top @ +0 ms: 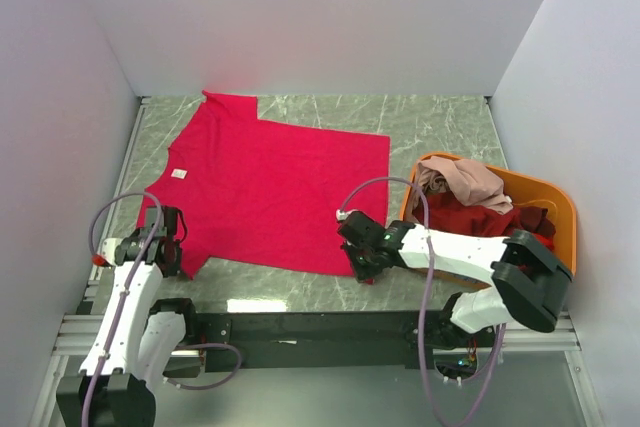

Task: Fold and stack the t-shirts
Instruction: Fold the tshirt

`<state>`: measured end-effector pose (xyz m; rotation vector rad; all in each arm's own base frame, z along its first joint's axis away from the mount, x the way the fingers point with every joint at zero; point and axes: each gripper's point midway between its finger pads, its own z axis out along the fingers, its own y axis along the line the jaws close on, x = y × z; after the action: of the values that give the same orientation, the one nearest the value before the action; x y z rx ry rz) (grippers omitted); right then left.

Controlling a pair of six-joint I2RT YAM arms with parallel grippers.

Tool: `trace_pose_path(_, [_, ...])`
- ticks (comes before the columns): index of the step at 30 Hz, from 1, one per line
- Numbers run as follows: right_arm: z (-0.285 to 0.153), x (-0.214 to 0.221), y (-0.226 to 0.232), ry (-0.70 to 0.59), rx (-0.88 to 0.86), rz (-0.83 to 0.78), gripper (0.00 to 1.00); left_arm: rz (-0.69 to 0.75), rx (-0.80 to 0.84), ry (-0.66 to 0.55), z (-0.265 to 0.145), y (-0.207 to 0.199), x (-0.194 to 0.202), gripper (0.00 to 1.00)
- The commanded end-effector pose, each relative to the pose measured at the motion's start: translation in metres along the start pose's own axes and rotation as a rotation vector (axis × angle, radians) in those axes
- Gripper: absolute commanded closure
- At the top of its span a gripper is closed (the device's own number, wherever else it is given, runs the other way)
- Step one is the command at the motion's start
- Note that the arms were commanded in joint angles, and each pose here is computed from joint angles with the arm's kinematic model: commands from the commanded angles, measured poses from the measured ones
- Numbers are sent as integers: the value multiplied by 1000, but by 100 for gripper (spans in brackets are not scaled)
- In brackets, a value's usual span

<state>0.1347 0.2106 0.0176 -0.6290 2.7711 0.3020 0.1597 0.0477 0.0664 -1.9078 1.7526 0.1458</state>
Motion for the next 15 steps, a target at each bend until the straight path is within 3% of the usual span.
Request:
trace_pose_path(1, [-15,-6,-3,-39,21,13,100,-17,41,12,-12,-8,-4,99])
trace_pose_path(15, [-46,-81,-14,-204,101,49,100,42,203,84,-30,-76,2,99])
